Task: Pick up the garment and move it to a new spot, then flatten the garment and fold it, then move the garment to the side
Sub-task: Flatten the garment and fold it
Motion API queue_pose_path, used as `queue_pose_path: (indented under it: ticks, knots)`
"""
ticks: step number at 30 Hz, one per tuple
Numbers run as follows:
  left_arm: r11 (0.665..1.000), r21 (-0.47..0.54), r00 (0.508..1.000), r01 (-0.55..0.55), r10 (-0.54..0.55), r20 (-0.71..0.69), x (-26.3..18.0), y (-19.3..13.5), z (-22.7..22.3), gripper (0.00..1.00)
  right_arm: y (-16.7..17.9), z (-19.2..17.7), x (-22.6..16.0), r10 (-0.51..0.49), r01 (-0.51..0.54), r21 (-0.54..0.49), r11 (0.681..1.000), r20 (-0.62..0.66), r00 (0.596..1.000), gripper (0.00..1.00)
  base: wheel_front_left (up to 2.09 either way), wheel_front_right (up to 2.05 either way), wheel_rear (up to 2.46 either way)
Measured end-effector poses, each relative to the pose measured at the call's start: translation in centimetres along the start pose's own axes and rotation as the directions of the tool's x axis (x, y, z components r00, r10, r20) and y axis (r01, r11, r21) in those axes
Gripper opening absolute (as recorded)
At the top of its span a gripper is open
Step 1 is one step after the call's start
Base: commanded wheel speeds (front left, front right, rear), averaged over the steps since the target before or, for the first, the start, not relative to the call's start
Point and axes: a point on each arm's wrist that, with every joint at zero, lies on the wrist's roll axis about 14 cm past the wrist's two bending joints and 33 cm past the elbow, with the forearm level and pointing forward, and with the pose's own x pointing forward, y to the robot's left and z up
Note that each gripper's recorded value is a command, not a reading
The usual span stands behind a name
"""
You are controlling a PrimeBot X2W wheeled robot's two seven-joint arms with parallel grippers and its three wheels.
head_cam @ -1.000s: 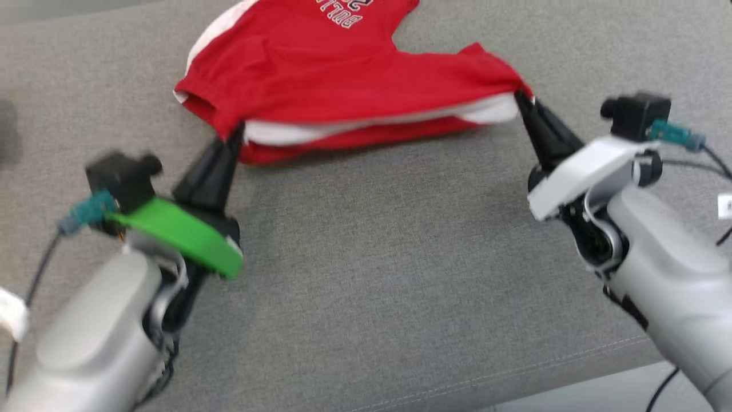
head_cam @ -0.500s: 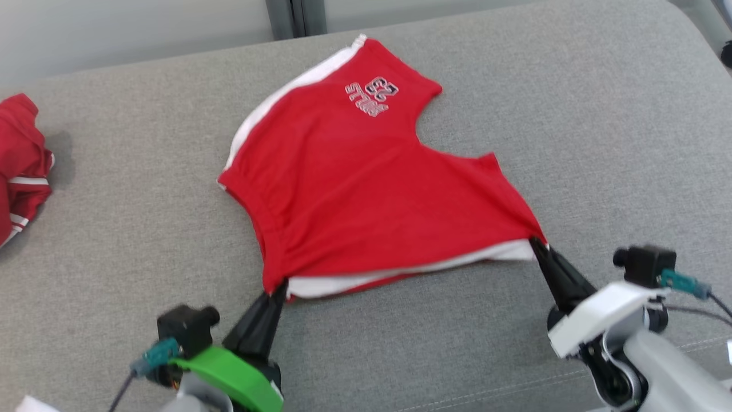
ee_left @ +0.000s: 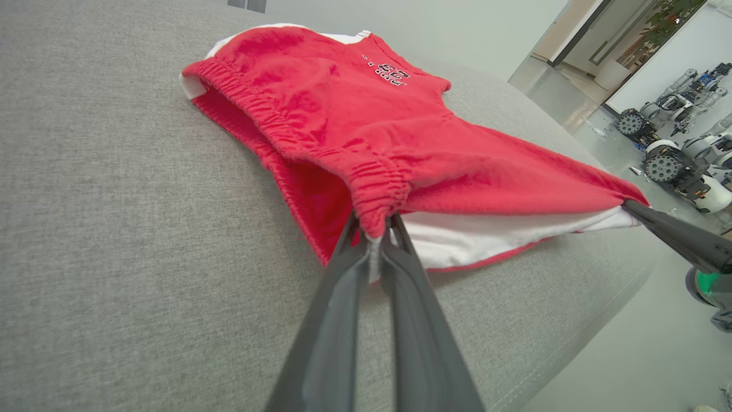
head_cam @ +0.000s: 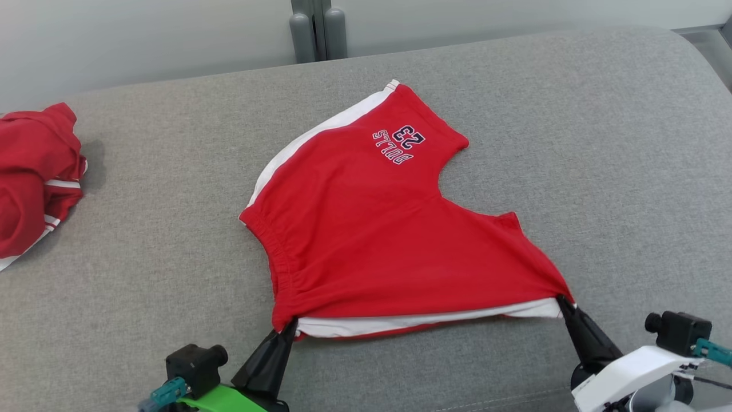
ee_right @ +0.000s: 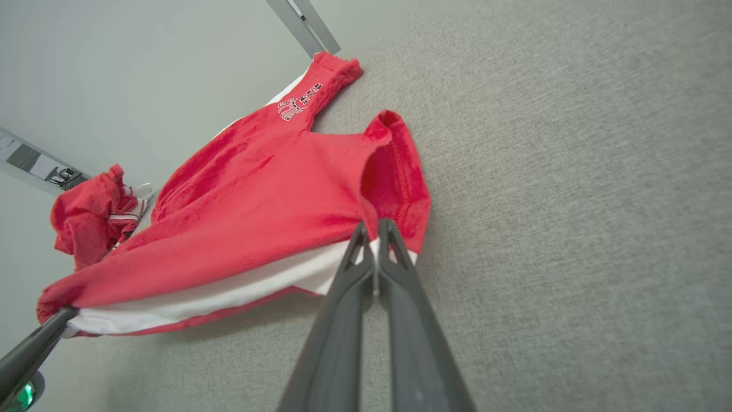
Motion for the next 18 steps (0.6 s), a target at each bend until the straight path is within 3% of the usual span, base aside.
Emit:
queue_pose_path:
  ticks: [8, 18]
  knots:
    - [0.999, 0.008, 0.998, 0.042, -0.042, 0.053, 1.2, -1.0, 1.5, 0.00, 0.9, 4.3, 3.5, 0.039, -0.033, -0.101, 0.994, 0.064, 0.997, 0.00, 0.00, 0.00, 0.00]
    - [0.997, 0.043, 0.987, 0.068, -0.073, 0.145, 3.1, -1.0, 5.4, 0.00, 4.3, 9.8, 10.7, 0.137, -0.113, -0.195, 0.974, 0.111, 0.984, 0.00, 0.00, 0.00, 0.00]
